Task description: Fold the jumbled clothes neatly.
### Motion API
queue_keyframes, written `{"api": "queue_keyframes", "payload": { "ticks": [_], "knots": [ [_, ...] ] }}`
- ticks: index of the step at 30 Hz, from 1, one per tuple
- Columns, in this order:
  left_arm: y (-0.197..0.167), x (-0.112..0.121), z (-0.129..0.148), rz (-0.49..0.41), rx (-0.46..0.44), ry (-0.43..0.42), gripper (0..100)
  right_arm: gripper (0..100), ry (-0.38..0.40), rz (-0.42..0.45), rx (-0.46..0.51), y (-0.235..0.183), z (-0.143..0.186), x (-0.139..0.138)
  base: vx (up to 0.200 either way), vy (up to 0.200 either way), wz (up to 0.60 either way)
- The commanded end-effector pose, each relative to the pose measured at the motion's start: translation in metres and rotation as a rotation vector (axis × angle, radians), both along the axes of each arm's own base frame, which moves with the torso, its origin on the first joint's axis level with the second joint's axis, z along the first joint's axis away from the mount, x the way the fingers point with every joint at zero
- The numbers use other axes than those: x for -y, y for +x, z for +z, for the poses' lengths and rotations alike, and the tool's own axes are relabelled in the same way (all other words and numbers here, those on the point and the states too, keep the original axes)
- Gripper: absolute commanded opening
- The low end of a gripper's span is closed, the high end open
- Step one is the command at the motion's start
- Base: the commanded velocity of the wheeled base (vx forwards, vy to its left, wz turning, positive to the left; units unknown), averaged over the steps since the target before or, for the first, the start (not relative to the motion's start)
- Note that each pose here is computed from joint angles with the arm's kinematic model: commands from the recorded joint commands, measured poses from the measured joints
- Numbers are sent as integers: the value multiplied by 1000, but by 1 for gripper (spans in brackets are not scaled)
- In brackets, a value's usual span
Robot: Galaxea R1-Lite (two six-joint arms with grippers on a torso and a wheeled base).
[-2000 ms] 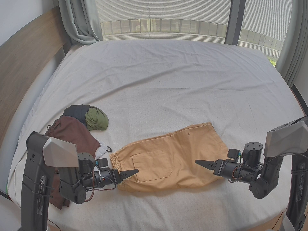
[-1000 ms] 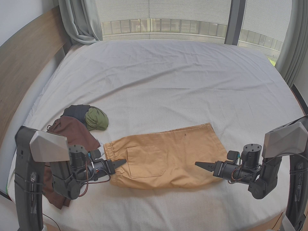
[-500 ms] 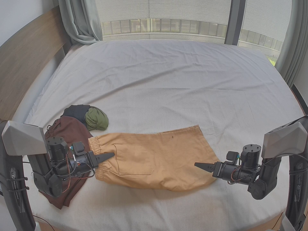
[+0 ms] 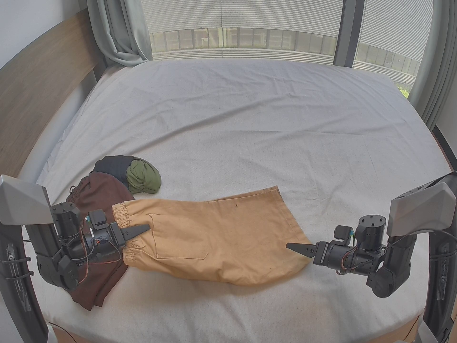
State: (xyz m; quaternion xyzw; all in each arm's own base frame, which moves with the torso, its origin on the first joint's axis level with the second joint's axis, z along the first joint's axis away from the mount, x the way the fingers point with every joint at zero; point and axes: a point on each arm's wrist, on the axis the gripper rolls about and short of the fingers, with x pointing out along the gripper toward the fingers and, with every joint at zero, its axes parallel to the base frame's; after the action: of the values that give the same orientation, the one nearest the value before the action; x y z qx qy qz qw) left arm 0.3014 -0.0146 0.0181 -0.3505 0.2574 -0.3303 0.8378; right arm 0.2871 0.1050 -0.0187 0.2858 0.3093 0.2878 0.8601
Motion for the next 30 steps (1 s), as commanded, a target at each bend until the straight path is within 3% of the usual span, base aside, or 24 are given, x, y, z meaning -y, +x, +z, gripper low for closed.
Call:
{"api": "queue_keyframes", "payload": {
  "ticks": [1, 30],
  "knots": [
    [1, 20, 9, -52, 35, 1, 0, 100, -11, 4, 7, -3, 2, 1, 0, 0, 0],
    [13, 67, 15, -101, 108, 15, 0, 100, 10, -7, 74, -5, 26, 5, 0, 0, 0]
  ]
}}
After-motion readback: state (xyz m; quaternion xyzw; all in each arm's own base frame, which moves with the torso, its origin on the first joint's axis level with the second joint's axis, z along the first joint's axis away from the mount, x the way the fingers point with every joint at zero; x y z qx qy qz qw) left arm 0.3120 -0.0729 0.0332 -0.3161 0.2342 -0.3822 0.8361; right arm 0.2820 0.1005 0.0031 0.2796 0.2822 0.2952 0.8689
